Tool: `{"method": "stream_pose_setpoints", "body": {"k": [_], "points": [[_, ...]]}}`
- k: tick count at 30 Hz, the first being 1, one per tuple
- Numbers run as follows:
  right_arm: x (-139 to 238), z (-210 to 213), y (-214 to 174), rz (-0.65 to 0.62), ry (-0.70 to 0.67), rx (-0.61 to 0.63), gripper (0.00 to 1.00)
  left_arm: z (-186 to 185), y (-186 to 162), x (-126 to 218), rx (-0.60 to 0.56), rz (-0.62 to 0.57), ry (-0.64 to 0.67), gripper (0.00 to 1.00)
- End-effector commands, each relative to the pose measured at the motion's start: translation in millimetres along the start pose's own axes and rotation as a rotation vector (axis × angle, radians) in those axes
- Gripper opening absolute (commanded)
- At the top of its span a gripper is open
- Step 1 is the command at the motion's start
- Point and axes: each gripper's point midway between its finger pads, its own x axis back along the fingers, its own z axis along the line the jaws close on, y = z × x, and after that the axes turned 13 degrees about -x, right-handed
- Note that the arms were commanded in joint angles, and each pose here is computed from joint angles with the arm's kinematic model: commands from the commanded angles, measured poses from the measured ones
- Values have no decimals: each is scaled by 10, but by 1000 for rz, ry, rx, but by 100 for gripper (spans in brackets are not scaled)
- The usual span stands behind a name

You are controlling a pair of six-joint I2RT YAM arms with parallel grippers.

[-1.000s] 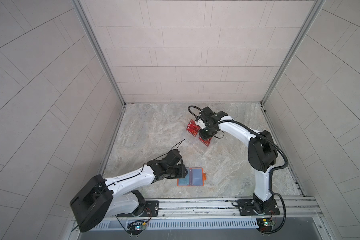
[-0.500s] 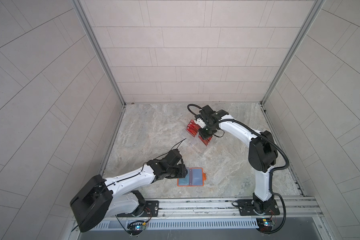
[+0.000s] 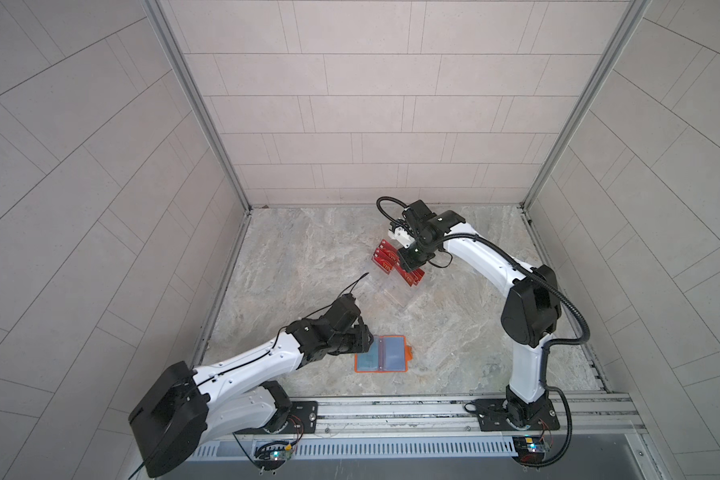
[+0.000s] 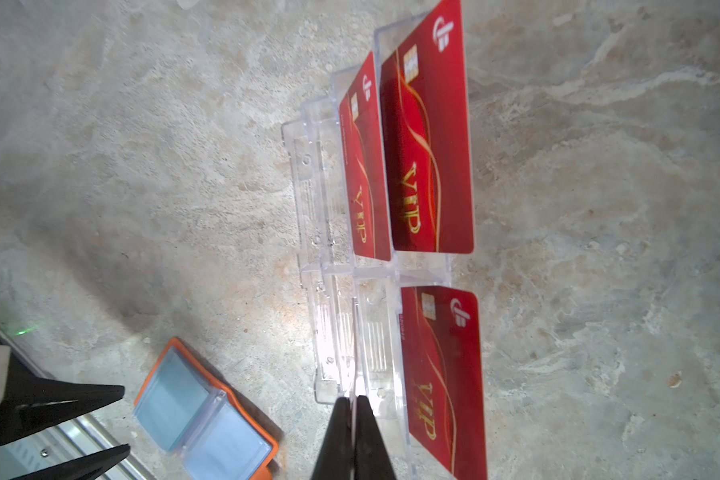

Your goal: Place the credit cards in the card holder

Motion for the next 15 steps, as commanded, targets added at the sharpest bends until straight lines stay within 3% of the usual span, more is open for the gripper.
{"method": "stream_pose_setpoints", "body": {"k": [1,9,15], "points": [[402,333,-64,-55,174,-36,0,105,37,76,17,-48,51,50],[469,795,-487,-33,581,-208,0,285,-27,122,53,-89,83,52],[340,789,-833,-41,567,-273,0,374,-115,212,39,-59,126,54]]}}
